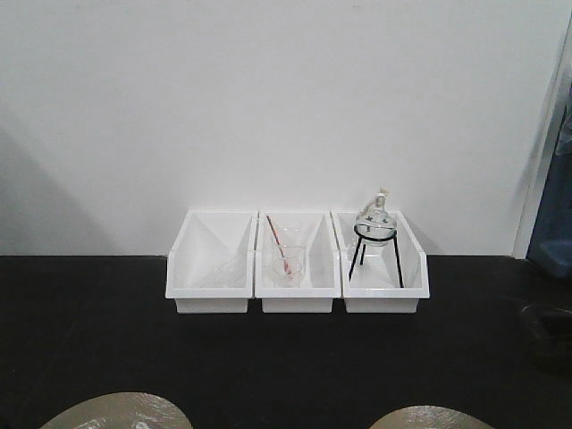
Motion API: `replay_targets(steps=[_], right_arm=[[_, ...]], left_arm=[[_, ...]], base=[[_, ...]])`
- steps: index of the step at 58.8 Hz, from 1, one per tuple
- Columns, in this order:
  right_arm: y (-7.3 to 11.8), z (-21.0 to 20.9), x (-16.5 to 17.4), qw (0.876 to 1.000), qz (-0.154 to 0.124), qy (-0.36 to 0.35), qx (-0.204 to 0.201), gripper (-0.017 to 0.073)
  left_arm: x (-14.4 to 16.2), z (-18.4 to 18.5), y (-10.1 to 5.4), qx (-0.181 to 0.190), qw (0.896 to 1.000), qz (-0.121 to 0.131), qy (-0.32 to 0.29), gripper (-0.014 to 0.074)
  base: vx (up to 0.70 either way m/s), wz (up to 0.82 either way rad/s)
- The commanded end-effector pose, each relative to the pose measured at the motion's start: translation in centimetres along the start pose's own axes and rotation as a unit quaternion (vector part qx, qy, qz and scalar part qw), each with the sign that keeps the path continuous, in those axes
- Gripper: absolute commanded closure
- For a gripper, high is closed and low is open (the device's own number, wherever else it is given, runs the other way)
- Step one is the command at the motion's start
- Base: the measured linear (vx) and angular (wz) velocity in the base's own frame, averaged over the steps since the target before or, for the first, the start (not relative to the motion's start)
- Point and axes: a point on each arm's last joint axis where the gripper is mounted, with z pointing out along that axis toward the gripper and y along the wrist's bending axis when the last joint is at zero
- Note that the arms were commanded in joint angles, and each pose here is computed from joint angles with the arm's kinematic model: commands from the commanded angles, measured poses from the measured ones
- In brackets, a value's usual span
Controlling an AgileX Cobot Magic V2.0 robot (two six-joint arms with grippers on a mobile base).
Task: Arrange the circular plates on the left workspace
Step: 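Grasp the rim of the tan plate nearest the left gripper, then slide the held plate toward the middle of the counter and release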
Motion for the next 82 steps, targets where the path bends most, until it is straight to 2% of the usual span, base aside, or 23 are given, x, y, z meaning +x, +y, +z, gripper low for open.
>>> replay_targets(steps=[1, 6, 10, 12, 13, 18, 24, 28, 34, 41, 44, 53, 61, 72, 82], right_arm=[[1.6, -0.8, -0.7, 0.999, -0.013, -0.025, -0.033, 0.0563], [1.6, -0.8, -0.6, 0.999, -0.013, -0.023, -0.035, 0.0563], [1.7, -0.8, -0.6, 0.999, -0.013, -0.022, -0.039, 0.0563], [1.7, -0.8, -0.6, 0.999, -0.012, -0.022, -0.041, 0.0563], [1.7, -0.8, -0.6, 0.999, -0.012, -0.022, -0.041, 0.0563], [1.8, -0.8, -0.7, 0.999, -0.009, -0.026, -0.046, 0.0563], [1.8, -0.8, -0.7, 0.999, -0.009, -0.026, -0.046, 0.0563], [1.8, -0.8, -0.7, 0.999, -0.009, -0.026, -0.046, 0.0563], [1.8, -0.8, -0.7, 0.999, -0.009, -0.026, -0.046, 0.0563], [1.8, -0.8, -0.7, 0.999, -0.010, -0.026, -0.046, 0.0563], [1.8, -0.8, -0.7, 0.999, -0.010, -0.026, -0.046, 0.0563], [1.8, -0.8, -0.7, 0.999, -0.010, -0.026, -0.046, 0.0563], [1.8, -0.8, -0.7, 0.999, -0.010, -0.025, -0.046, 0.0563], [1.9, -0.8, -0.6, 0.999, -0.010, -0.023, -0.048, 0.0563], [1.9, -0.8, -0.6, 0.998, -0.010, -0.023, -0.049, 0.0563]], left_arm=[[-0.5, -0.4, -2.1, 0.036, 0.999, 0.019, -0.001, 0.0198], [-0.4, -0.1, -2.3, 0.041, 0.999, 0.019, 0.006, 0.0323], [-0.4, -0.1, -2.4, 0.044, 0.999, 0.018, 0.004, 0.0511], [-0.4, -0.1, -2.4, 0.044, 0.999, 0.018, 0.005, 0.0591], [-0.4, -0.1, -2.4, 0.045, 0.999, 0.018, 0.005, 0.0603], [-0.5, -0.1, -2.5, 0.051, 0.999, -0.001, 0.001, 0.0603], [-1.0, -0.1, -3.1, 0.076, 0.996, -0.050, -0.022, 0.0601], [-1.4, 0.0, -4.1, 0.096, 0.993, -0.057, -0.038, 0.0601], [-2.0, 0.6, -6.3, 0.134, 0.988, -0.051, -0.061, 0.0597], [-2.7, 1.9, -9.2, 0.193, 0.976, -0.051, -0.093, 0.0594], [-2.9, 2.9, -10.4, 0.207, 0.972, -0.047, -0.098, 0.0594], [-3.0, 5.8, -12.5, 0.194, 0.974, -0.044, -0.105, 0.0594], [-3.4, 8.5, -14.3, 0.181, 0.979, -0.022, -0.092, 0.0594], [-4.8, 10.9, -16.8, 0.188, 0.979, -0.004, -0.077, 0.0594], [-5.4, 12.9, -17.6, 0.187, 0.980, -0.014, -0.065, 0.0594]], base=[[0.00, 0.00], [0.00, 0.00], [0.00, 0.00], [0.00, 0.00], [0.00, 0.00], [0.00, 0.00], [0.00, 0.00], [0.00, 0.00], [0.00, 0.00], [0.00, 0.00], [0.00, 0.00], [0.00, 0.00], [0.00, 0.00], [0.00, 0.00], [0.00, 0.00]])
